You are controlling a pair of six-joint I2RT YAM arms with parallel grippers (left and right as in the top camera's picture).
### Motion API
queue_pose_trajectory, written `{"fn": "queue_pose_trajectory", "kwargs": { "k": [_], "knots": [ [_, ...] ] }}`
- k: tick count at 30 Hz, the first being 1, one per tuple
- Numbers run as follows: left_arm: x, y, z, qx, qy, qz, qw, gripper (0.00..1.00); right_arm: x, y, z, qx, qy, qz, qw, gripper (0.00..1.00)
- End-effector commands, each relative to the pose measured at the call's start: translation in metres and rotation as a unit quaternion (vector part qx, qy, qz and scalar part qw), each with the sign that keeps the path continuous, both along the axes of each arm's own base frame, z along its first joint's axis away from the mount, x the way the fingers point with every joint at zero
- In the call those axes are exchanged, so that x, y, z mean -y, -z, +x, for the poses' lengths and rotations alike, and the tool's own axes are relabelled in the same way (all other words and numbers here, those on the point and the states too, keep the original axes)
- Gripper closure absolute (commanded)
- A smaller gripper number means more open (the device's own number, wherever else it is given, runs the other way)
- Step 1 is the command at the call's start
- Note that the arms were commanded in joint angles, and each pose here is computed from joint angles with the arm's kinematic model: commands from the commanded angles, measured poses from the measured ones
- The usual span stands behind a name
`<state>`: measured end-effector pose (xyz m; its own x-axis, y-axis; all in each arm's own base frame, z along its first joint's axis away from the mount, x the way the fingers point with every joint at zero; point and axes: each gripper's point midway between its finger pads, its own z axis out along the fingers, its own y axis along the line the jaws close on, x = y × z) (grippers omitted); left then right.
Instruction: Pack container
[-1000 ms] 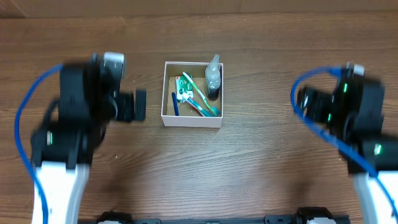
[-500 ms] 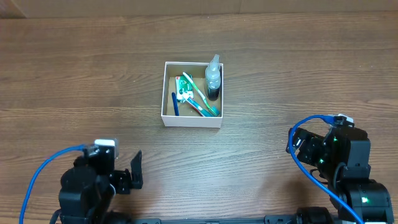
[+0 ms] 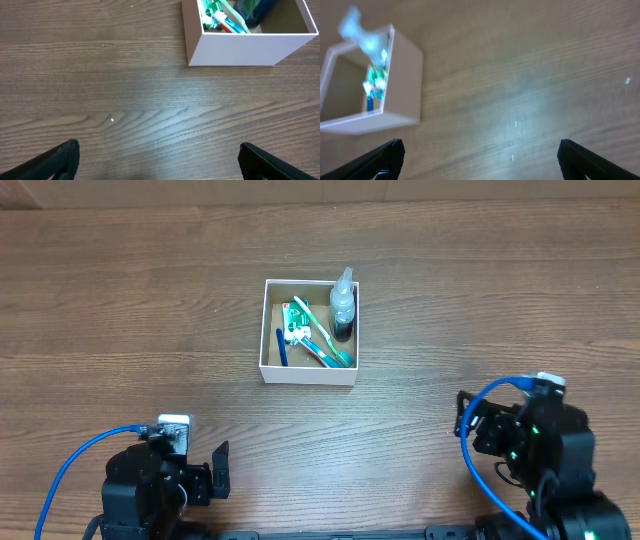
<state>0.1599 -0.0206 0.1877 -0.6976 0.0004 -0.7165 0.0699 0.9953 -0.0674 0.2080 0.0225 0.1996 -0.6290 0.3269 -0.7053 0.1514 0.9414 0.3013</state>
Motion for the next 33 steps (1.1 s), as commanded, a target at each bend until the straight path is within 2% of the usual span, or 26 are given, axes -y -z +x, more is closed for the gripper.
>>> {"fn": "queue_pose_trajectory", "kwargs": {
  "k": [1, 4, 9, 14, 17, 33],
  "knots": [
    [-0.001, 0.001, 0.0, 0.0, -0.005, -0.002, 1.0, 0.0, 0.011, 0.009, 0.0, 0.049, 0.018, -0.015, 0.999, 0.0],
    [-0.001, 0.001, 0.0, 0.0, -0.005, -0.002, 1.0, 0.0, 0.008, 0.014, 0.005, 0.136, -0.004, -0.027, 0.99, 0.0],
    [-0.001, 0.001, 0.0, 0.0, -0.005, -0.002, 1.0, 0.0, -0.001, 0.006, 0.023, 0.279, -0.043, -0.062, 0.957, 0.0],
    [-0.001, 0.001, 0.0, 0.0, -0.005, -0.002, 1.0, 0.0, -0.002, 0.008, 0.035, 0.365, -0.057, -0.123, 0.921, 0.0],
    [-0.001, 0.001, 0.0, 0.0, -0.005, -0.002, 1.0, 0.0, 0.0, 0.031, 0.037, 0.337, -0.056, -0.118, 0.932, 0.0],
    [-0.001, 0.001, 0.0, 0.0, -0.005, -0.002, 1.0, 0.0, -0.002, 0.029, 0.037, 0.341, -0.058, -0.107, 0.932, 0.0]
  ]
}}
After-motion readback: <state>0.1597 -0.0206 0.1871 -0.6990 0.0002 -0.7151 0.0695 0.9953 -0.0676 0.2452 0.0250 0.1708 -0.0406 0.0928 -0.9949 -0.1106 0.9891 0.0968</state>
